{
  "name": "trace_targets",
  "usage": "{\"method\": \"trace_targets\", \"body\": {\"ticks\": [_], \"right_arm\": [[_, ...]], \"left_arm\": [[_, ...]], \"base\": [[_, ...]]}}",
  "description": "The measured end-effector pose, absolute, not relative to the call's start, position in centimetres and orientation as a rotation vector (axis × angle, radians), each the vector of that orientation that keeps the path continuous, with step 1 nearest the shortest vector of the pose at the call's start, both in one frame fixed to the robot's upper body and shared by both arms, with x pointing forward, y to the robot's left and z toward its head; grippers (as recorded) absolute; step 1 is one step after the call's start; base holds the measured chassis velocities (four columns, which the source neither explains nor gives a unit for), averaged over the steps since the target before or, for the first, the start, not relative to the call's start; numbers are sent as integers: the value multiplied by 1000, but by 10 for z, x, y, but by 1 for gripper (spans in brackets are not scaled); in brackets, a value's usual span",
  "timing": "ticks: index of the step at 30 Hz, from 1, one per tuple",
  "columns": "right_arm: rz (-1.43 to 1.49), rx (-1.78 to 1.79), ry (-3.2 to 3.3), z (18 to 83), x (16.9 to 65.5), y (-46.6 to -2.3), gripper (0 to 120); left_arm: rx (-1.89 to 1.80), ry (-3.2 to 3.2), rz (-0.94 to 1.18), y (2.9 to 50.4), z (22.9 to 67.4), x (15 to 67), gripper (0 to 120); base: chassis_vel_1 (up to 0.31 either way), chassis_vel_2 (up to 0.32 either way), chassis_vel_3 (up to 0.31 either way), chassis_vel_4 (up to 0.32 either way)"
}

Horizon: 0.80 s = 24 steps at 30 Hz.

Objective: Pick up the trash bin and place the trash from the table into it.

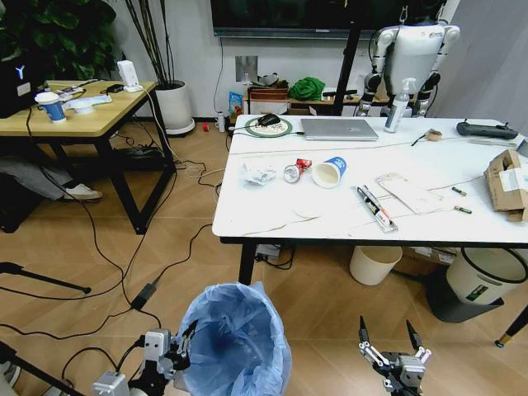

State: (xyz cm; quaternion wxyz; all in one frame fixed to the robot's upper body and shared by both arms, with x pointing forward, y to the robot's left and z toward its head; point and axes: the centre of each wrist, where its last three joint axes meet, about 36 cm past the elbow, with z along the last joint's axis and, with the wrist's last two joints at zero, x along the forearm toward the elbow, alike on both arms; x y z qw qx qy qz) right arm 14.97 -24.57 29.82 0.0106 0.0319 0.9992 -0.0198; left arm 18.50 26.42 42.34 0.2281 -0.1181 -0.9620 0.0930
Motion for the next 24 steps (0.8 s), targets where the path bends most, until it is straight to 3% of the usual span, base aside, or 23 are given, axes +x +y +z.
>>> {"method": "trace_targets", "body": {"ticks": [24], "right_arm": [[-61, 100, 3115, 299, 150, -246, 100]], "left_arm": [[-317, -2642, 274, 263, 422, 185, 0]], "base": [[0, 0, 0, 0]]}}
